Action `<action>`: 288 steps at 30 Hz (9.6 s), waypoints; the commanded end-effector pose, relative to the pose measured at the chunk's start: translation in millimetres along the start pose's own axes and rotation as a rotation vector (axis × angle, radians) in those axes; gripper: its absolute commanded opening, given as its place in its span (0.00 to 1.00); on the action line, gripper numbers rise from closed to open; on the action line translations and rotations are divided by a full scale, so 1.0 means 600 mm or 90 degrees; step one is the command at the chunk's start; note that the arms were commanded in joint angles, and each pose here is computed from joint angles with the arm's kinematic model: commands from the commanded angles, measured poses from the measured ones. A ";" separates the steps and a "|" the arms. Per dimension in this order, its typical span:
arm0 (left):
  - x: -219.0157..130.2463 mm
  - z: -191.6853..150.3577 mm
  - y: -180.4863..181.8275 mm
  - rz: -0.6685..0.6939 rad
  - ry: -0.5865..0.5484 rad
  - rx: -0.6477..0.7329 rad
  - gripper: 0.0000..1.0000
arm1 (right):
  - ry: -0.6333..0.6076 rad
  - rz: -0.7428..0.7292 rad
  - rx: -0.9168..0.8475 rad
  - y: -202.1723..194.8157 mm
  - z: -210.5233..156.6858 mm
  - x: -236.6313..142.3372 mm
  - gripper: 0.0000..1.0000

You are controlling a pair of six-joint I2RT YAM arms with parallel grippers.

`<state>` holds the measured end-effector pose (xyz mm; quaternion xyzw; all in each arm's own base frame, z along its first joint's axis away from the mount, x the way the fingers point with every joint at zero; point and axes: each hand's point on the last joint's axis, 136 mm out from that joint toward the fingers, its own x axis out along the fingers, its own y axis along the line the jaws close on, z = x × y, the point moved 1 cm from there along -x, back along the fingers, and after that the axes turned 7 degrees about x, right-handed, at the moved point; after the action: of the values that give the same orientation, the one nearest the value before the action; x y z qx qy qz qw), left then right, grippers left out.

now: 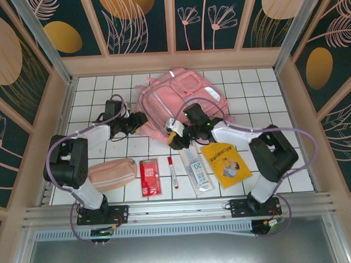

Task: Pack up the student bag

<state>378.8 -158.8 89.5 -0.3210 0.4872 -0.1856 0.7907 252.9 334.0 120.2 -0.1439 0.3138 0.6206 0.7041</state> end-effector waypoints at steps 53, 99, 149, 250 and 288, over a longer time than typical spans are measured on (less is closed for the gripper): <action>0.015 -0.154 -0.165 -0.208 -0.033 0.659 0.00 | -0.161 -0.114 -0.195 -0.080 0.017 -0.010 0.00; -0.025 -0.104 -0.134 -0.045 -0.156 0.741 0.00 | 0.036 -0.179 -0.267 -0.100 -0.105 -0.044 0.00; -0.040 -0.123 -0.278 -0.329 -0.081 0.799 0.37 | -0.124 -0.190 -0.238 -0.095 -0.006 -0.126 0.00; 0.096 0.163 0.037 0.278 -0.060 0.651 0.09 | -0.041 -0.259 -0.468 -0.038 0.056 -0.243 0.00; 0.163 -0.077 -0.220 -0.058 0.119 1.389 0.63 | -0.258 -0.455 0.919 -0.197 -0.148 -0.376 0.84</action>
<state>378.2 -324.7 114.3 0.5036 0.1104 -0.5774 0.6332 339.2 69.8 184.4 0.3591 0.4060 -0.0122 0.8403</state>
